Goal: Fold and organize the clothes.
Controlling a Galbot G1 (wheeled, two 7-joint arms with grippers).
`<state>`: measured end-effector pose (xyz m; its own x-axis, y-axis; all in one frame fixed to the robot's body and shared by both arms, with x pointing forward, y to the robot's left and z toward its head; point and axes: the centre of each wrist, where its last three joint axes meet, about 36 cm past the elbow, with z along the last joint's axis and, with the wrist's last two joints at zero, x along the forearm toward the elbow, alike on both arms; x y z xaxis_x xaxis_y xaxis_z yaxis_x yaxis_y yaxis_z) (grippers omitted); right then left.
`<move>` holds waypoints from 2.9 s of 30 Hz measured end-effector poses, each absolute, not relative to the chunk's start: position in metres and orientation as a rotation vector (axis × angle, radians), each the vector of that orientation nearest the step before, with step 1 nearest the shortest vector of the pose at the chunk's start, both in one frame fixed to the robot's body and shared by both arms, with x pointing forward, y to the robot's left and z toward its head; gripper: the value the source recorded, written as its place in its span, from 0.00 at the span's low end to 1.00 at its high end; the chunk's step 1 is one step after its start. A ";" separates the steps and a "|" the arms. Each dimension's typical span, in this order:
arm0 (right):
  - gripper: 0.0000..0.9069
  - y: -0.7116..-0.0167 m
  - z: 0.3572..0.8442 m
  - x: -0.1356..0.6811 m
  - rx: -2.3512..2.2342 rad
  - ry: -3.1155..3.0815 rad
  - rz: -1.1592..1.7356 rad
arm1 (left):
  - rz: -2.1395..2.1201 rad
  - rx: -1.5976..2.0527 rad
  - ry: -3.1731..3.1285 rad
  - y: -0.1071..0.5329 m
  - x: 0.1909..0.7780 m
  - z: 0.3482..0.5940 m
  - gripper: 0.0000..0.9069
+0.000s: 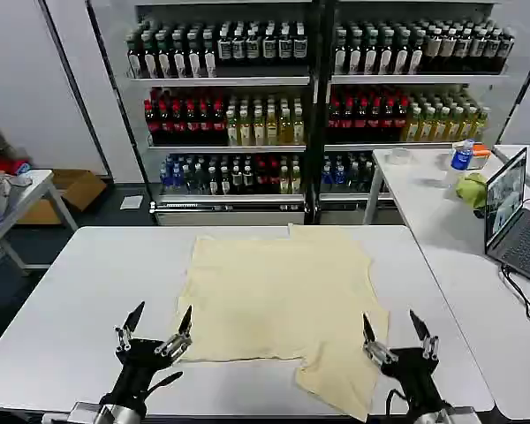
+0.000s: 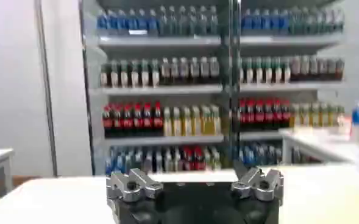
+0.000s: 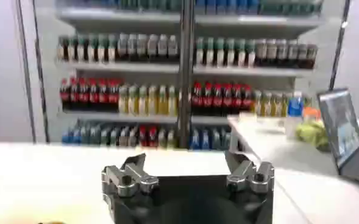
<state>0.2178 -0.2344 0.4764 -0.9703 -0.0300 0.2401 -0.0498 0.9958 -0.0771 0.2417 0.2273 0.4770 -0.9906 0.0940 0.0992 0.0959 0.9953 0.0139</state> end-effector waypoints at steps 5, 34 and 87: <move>1.00 -0.236 0.467 0.205 0.072 -2.796 0.141 | -0.096 -0.155 -2.940 0.232 0.240 0.474 1.00; 1.00 -0.208 0.409 0.180 0.087 -2.587 0.045 | -0.278 -0.156 -2.592 0.249 0.268 0.426 1.00; 0.00 -0.208 0.461 0.162 0.113 -2.685 -0.018 | -0.072 -0.202 -2.617 0.251 0.258 0.437 0.01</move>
